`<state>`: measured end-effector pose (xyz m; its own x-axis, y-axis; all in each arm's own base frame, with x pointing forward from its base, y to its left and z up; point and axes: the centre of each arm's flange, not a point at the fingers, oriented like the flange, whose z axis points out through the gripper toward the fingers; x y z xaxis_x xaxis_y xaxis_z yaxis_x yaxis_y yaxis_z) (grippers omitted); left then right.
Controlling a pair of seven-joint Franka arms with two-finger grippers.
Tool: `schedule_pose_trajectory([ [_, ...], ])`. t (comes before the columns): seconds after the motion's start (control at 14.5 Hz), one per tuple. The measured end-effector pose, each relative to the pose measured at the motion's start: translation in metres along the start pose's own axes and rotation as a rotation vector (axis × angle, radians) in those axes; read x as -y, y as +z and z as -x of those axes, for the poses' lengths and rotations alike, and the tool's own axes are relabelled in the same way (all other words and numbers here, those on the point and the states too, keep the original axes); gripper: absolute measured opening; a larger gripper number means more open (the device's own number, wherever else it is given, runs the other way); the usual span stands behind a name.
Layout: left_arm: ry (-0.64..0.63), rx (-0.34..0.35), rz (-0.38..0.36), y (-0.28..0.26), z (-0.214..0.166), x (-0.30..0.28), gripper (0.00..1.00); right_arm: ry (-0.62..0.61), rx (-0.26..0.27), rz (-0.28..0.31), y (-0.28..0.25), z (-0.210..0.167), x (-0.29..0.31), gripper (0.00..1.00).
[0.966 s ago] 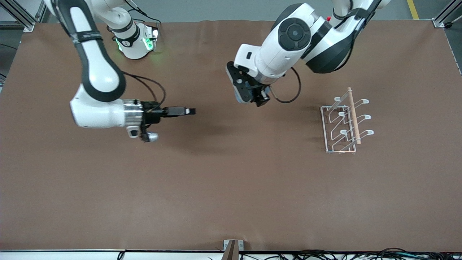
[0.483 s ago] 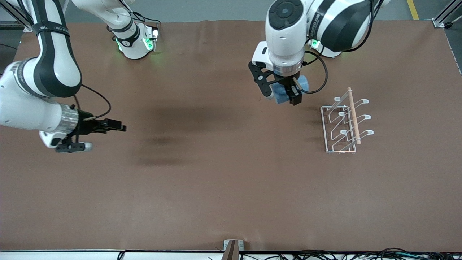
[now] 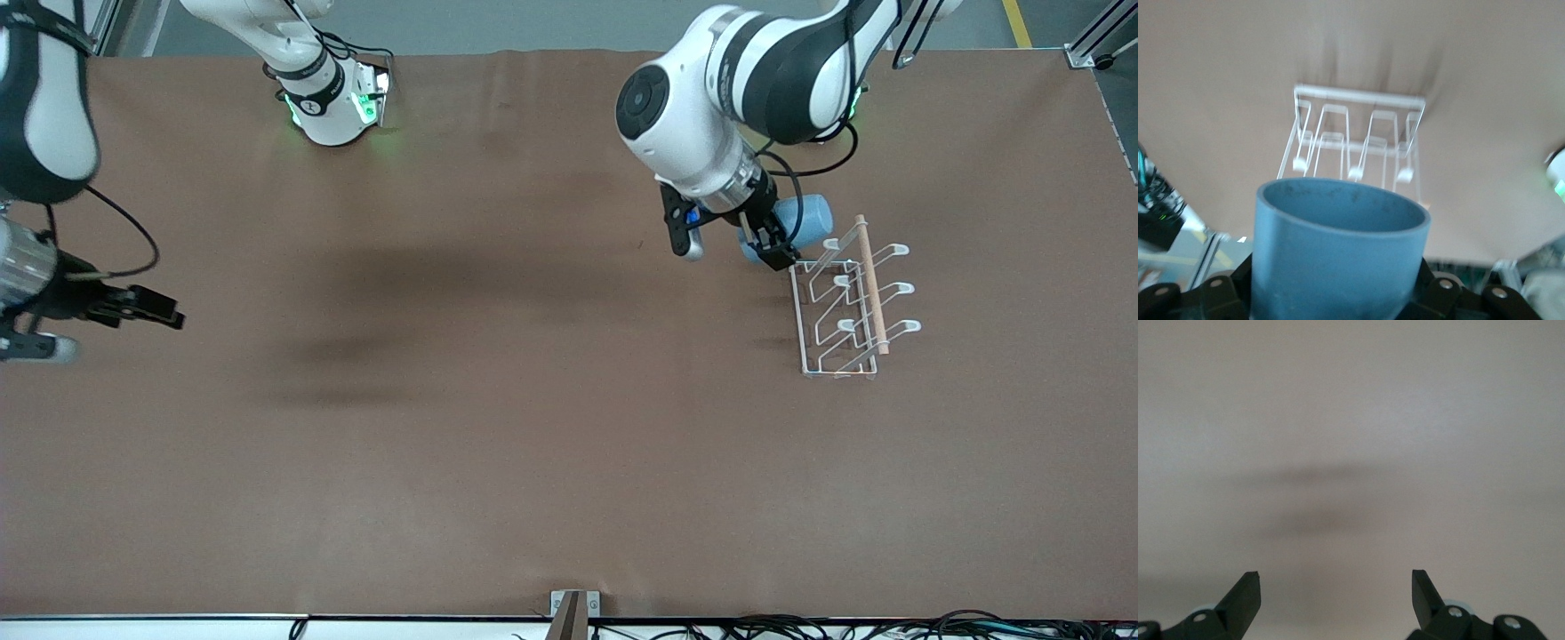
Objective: Hang cup on cup holder
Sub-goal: 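Open the right gripper and withdraw it while the left gripper carries the cup, then carry the cup with the left gripper onto a holder hook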
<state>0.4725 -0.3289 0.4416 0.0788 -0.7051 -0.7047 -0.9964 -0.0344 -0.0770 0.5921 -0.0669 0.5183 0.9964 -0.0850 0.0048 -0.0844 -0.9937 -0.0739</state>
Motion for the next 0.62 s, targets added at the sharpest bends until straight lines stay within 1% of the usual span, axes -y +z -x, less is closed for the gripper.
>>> schedule_pose_trajectory([
  [0.07, 0.025, 0.053, -0.017, 0.013, -0.004, 0.000, 0.83, 0.016, -0.013, 0.002, -0.013, 0.006, -0.003, 1.00],
  [0.14, 0.045, 0.106, -0.034, 0.025, -0.009, -0.001, 0.83, 0.035, -0.013, 0.009, -0.024, 0.012, -0.004, 1.00],
  [0.28, 0.081, 0.244, -0.056, 0.055, -0.020, -0.003, 0.83, 0.093, 0.012, 0.017, -0.045, 0.026, -0.001, 1.00],
  [0.41, 0.122, 0.379, -0.076, 0.089, -0.037, -0.001, 0.83, 0.135, 0.043, 0.020, -0.082, 0.040, 0.003, 1.00],
  [0.62, 0.135, 0.547, -0.110, 0.137, -0.068, 0.002, 0.81, 0.155, 0.035, 0.021, -0.131, 0.054, -0.003, 1.00],
])
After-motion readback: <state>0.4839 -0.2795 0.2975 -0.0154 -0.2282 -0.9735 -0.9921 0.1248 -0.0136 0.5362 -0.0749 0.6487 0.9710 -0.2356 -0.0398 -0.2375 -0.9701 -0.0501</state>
